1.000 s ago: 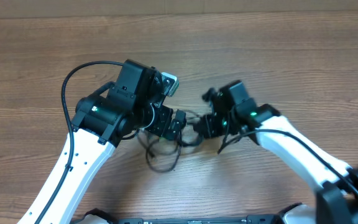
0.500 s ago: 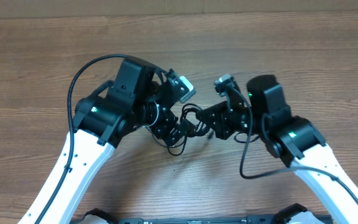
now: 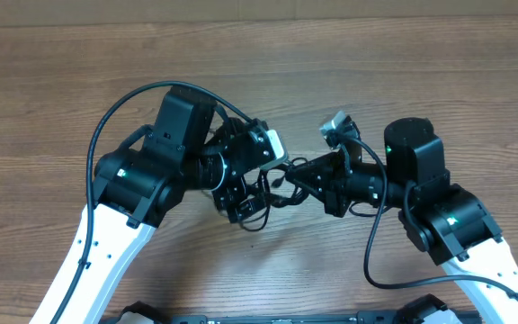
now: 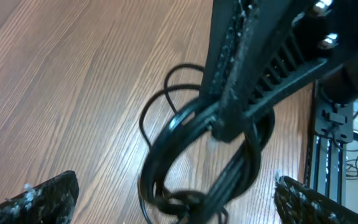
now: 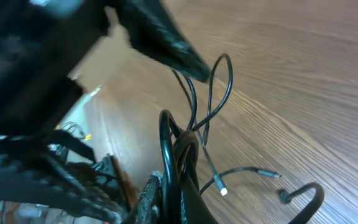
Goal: Untangle cables
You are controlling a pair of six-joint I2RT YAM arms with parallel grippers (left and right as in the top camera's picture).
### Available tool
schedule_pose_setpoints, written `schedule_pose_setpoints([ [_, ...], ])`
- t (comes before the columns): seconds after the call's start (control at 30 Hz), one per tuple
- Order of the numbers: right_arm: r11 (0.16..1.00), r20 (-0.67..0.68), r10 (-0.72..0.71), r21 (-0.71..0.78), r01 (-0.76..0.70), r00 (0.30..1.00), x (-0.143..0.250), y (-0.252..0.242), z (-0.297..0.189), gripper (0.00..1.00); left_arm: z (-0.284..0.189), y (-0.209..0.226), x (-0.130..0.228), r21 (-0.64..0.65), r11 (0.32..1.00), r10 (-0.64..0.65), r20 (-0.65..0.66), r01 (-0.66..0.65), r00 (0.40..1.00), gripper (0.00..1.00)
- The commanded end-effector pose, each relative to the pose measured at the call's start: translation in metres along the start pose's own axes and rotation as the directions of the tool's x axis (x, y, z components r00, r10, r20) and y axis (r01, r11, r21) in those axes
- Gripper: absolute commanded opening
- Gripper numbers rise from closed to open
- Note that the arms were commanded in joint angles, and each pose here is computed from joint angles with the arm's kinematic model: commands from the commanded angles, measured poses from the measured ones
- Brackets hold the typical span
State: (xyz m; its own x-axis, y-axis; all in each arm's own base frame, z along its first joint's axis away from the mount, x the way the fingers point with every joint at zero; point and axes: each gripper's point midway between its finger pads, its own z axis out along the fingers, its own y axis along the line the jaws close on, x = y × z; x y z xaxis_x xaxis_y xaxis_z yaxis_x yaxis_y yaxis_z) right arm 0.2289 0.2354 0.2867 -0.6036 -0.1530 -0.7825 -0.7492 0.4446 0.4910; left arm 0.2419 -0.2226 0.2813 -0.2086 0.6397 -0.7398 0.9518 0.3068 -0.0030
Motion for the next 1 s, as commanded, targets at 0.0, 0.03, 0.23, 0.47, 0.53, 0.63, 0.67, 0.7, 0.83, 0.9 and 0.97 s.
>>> schedule_pose_setpoints([
  [0.0,0.989,0.058,-0.101,-0.099,0.107,0.993,-0.016,0.030,-0.014,0.04,-0.009,-0.015,-0.015,0.063,0.993,0.099,0.080,-0.105,0.992,1.00],
  [0.03,0.988,0.063,-0.107,-0.106,0.113,0.992,-0.017,0.032,-0.015,0.04,-0.009,-0.017,-0.016,0.074,0.990,0.111,0.091,-0.118,0.990,1.00],
  [0.23,0.977,0.085,-0.134,-0.153,0.146,0.987,-0.021,0.043,-0.018,0.04,-0.009,-0.019,-0.015,0.081,0.990,0.112,0.089,-0.119,0.990,0.92],
  [0.47,0.964,0.096,-0.151,-0.205,0.168,0.984,-0.023,0.053,-0.020,0.04,-0.009,-0.018,-0.014,0.077,0.990,0.110,0.081,-0.116,0.991,0.51],
  [0.53,0.964,0.098,-0.152,-0.204,0.169,0.984,-0.023,0.053,-0.020,0.04,-0.009,-0.018,-0.014,0.077,0.990,0.110,0.081,-0.116,0.991,0.31],
  [0.63,0.964,0.099,-0.154,-0.204,0.172,0.983,-0.024,0.053,-0.020,0.04,-0.009,-0.018,-0.014,0.077,0.990,0.110,0.082,-0.116,0.991,0.04],
  [0.67,0.964,0.100,-0.154,-0.202,0.171,0.983,-0.024,0.052,-0.020,0.04,-0.009,-0.018,-0.014,0.077,0.990,0.110,0.082,-0.117,0.991,0.04],
  [0.7,0.965,0.100,-0.154,-0.197,0.171,0.983,-0.024,0.051,-0.020,0.04,-0.009,-0.018,-0.014,0.077,0.990,0.110,0.082,-0.117,0.991,0.04],
  [0.83,0.977,0.102,-0.142,-0.144,0.156,0.985,-0.026,0.042,-0.018,0.04,-0.009,-0.015,-0.013,0.064,0.993,0.090,0.071,-0.095,0.993,0.04],
  [0.9,0.987,0.100,-0.124,-0.089,0.133,0.987,-0.026,0.032,-0.017,0.04,-0.008,-0.007,-0.010,0.024,0.999,0.030,0.046,-0.032,0.998,0.04],
  [0.97,0.998,0.100,-0.064,-0.008,0.065,0.993,-0.027,0.017,-0.016,0.47,-0.008,0.008,-0.005,-0.059,0.996,-0.069,0.010,0.070,0.998,0.04],
])
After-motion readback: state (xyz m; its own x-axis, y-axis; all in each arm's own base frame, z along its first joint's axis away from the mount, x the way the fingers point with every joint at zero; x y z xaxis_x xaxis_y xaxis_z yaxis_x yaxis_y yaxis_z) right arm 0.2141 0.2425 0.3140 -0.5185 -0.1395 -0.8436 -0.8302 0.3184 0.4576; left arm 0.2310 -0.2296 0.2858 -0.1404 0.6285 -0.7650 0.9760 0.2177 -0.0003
